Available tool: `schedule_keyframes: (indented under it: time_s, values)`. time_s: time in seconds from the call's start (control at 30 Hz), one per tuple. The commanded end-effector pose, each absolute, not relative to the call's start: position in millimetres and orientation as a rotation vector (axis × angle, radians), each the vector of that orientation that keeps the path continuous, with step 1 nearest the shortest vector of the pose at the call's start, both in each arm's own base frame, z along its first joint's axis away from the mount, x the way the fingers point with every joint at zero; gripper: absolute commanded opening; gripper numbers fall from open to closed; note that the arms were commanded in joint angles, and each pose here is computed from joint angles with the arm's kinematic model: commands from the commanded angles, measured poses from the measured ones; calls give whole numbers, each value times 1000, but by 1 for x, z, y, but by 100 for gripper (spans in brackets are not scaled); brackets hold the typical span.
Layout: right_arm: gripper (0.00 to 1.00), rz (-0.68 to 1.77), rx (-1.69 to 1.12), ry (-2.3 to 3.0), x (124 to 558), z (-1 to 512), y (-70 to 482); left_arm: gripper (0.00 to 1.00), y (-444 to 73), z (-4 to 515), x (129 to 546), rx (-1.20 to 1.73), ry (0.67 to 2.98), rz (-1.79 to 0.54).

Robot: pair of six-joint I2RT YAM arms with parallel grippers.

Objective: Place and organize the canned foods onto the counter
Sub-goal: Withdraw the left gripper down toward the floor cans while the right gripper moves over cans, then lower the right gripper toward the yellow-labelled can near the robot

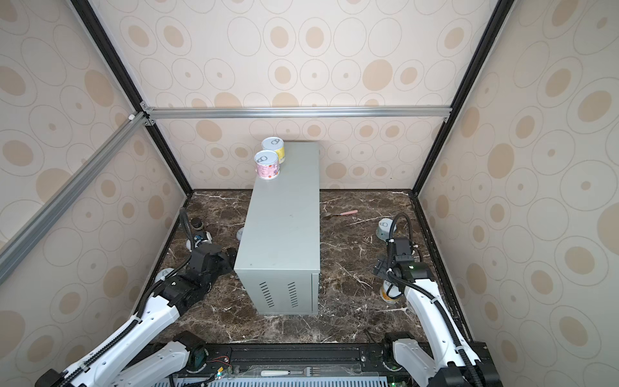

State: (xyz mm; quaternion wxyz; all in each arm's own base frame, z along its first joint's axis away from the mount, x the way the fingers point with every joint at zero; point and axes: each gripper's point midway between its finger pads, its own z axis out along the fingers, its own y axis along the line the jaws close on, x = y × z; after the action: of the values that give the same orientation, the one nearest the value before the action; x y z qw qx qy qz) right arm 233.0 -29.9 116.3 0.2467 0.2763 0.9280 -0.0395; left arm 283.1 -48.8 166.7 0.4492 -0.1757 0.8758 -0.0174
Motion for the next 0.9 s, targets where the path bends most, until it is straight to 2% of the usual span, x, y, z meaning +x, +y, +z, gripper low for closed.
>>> schedule_keyframes:
  time_s: [0.0, 0.3, 0.5, 0.87]
  values:
    - [100, -116, 833, 2553, 221, 104, -32, 99, -44, 171, 286, -503, 2161, -25]
    - [100, -146, 909, 2556, 227, 81, -35, 99, -55, 188, 286, -392, 2092, -141]
    - [100, -64, 898, 2603, 239, 66, -23, 99, -54, 200, 282, -370, 2027, -187]
    - [100, 126, 764, 2644, 264, 64, 5, 99, -57, 194, 286, -355, 2051, -206]
